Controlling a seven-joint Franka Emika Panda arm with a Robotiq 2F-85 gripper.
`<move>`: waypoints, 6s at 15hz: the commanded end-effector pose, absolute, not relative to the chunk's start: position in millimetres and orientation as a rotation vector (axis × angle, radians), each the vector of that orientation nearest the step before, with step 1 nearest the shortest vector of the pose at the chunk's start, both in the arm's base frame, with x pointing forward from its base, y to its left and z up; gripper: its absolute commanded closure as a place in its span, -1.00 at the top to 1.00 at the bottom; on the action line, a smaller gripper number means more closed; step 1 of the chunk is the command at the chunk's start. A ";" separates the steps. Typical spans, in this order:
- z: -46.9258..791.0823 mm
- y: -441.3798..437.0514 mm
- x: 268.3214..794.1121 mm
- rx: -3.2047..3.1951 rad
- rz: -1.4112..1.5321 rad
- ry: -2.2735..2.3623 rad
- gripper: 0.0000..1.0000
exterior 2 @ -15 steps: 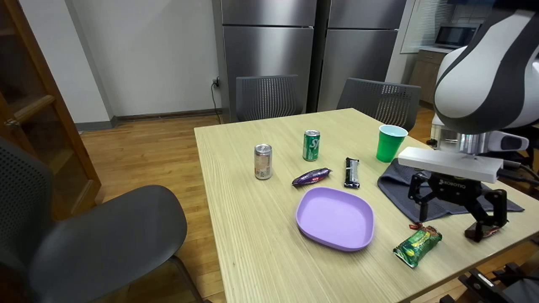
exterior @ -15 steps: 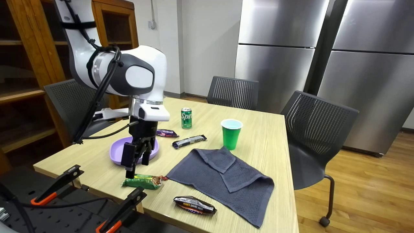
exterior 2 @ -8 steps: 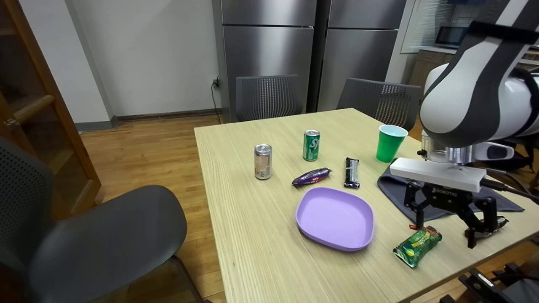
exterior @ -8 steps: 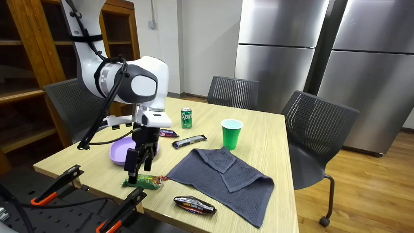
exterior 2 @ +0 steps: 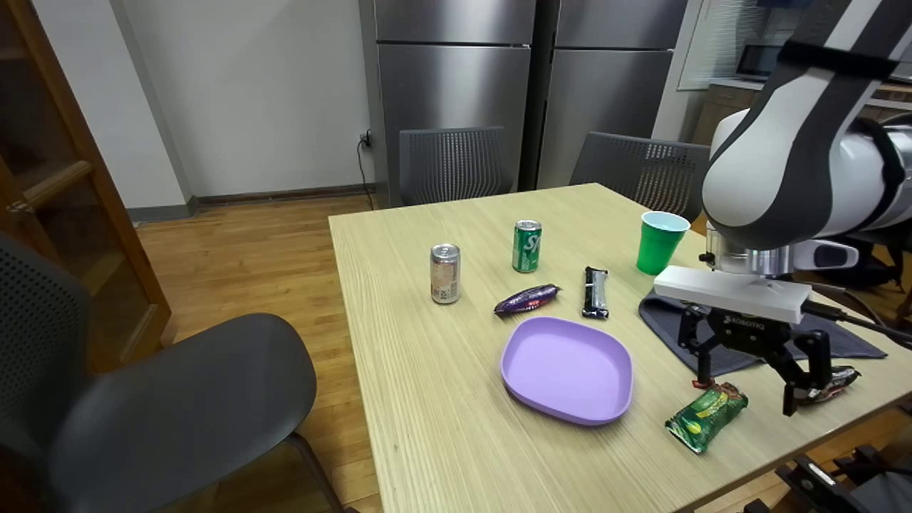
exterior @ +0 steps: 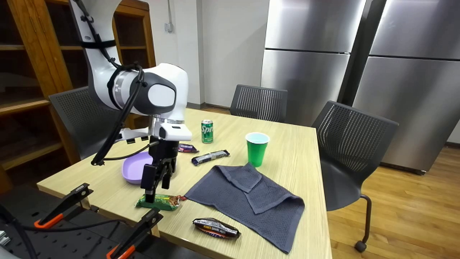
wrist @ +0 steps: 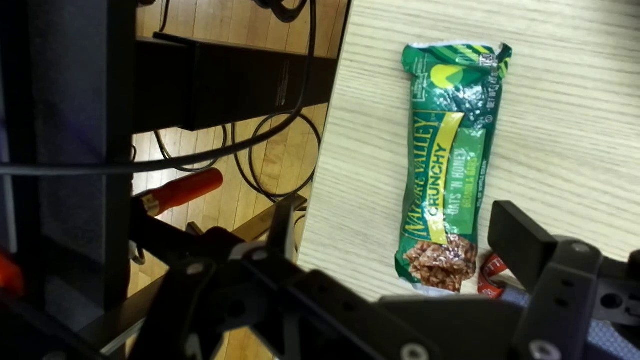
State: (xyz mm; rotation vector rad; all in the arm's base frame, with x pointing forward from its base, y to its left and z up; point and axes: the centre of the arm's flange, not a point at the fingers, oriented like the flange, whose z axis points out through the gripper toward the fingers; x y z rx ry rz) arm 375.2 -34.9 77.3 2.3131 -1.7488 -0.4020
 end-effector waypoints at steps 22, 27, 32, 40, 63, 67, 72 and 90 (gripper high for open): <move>42.0 -14.3 363.3 2.458 -0.289 -1.797 1.00; 41.0 -19.7 360.2 2.477 -0.287 -1.824 1.00; 44.6 -25.2 358.7 2.493 -0.288 -1.853 0.22; 56.0 -26.7 355.1 2.525 -0.263 -1.849 -0.77; 135.5 61.4 380.8 2.667 0.027 -1.631 -0.78; 132.7 86.0 404.8 2.651 0.068 -1.613 -0.78; 127.4 112.6 439.1 2.622 0.080 -1.602 -0.78; 73.9 178.9 500.4 2.600 -0.017 -1.416 -0.78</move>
